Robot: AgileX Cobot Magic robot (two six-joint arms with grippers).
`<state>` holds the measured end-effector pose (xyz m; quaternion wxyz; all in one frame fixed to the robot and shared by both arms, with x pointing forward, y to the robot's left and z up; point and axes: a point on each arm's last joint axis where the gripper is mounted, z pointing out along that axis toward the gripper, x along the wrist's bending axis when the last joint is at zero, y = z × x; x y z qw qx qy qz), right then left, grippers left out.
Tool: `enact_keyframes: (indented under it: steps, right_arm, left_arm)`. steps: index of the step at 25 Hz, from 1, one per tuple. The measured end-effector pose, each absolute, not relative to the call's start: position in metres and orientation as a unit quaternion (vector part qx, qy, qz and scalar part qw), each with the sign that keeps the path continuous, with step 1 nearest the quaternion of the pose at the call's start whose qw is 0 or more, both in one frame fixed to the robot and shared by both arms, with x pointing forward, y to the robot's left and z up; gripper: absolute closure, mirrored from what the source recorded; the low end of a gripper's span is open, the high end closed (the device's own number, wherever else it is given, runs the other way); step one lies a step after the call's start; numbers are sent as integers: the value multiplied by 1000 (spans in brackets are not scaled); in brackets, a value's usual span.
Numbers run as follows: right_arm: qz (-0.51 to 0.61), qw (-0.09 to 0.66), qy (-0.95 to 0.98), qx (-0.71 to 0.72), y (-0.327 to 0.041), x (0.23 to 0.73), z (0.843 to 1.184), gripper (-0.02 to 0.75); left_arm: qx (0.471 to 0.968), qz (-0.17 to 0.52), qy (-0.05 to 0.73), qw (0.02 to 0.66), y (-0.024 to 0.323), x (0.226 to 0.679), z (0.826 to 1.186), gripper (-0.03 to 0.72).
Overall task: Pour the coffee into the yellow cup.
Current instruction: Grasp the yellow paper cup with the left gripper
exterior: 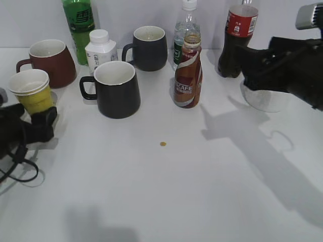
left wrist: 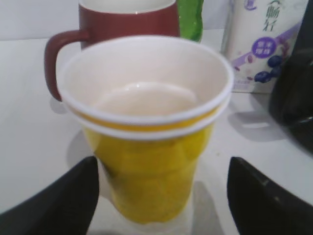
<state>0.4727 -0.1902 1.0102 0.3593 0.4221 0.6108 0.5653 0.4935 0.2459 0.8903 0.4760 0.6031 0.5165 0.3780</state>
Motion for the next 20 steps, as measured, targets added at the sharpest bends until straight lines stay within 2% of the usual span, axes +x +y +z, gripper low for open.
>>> enact_keyframes:
  steps: [4, 11, 20]
  right_arm:
    - [580, 359, 612, 401, -185, 476, 1006, 150]
    - [566, 347, 627, 406, -181, 482, 991, 150]
    - [565, 342, 630, 408, -180, 483, 988, 150]
  left_arm:
    - [613, 376, 517, 465, 246, 494, 878, 82]
    - [626, 392, 497, 456, 246, 495, 878, 93]
    - [610, 409, 484, 476, 243, 504, 891, 98]
